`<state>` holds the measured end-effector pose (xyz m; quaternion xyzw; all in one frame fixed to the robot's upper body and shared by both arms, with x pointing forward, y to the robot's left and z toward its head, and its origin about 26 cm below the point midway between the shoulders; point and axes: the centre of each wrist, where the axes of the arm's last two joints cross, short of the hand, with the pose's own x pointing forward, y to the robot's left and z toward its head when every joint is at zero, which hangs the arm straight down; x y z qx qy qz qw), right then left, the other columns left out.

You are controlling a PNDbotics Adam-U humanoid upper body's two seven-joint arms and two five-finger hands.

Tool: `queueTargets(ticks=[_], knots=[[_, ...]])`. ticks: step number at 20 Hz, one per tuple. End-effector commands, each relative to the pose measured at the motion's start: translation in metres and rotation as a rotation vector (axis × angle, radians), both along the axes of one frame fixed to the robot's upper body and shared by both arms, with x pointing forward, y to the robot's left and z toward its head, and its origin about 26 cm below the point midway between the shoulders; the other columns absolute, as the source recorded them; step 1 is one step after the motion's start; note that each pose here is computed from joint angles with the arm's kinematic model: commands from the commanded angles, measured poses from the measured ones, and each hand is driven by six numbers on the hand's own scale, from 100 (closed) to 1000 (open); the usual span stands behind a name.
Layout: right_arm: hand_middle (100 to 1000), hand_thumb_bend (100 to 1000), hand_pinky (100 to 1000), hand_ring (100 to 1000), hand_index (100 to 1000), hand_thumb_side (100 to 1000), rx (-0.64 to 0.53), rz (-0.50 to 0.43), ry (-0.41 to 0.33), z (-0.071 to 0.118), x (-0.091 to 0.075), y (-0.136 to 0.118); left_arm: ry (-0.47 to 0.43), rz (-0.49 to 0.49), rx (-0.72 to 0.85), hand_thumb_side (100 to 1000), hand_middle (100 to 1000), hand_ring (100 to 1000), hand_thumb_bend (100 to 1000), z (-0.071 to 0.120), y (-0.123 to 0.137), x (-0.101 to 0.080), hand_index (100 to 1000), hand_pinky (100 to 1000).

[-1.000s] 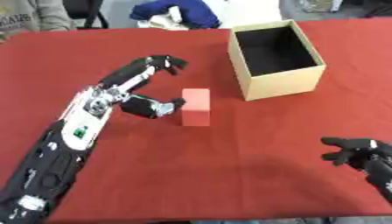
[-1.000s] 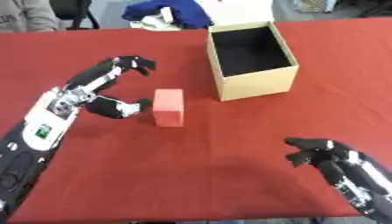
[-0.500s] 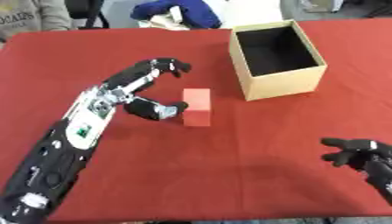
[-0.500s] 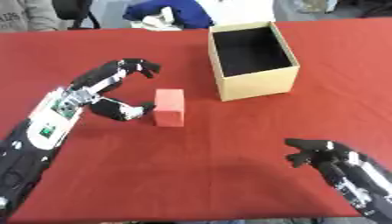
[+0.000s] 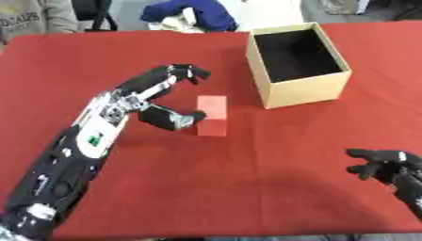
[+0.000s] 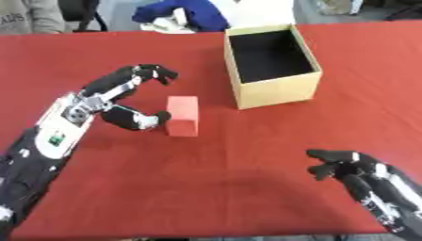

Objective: Pick up objects on the table and place them in the box.

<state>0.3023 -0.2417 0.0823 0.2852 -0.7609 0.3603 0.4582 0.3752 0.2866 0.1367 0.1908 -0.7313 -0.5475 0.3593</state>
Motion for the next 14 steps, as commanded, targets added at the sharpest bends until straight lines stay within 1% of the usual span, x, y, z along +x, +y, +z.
queueTargets(ticks=[1,14], knots=[[587,100,845,948,823,558,-0.003,0.011,-0.022,0.007,0.001,-0.001,-0.03,0.004,0.034,562,815,782,351,0.011,0.005,0.004,941,1000],[587,100,845,948,823,556,-0.001,0.016,-0.024,0.007,0.001,0.0,-0.006,0.009,0.102,602,822,790,369,0.0,0.005,0.016,942,1000]])
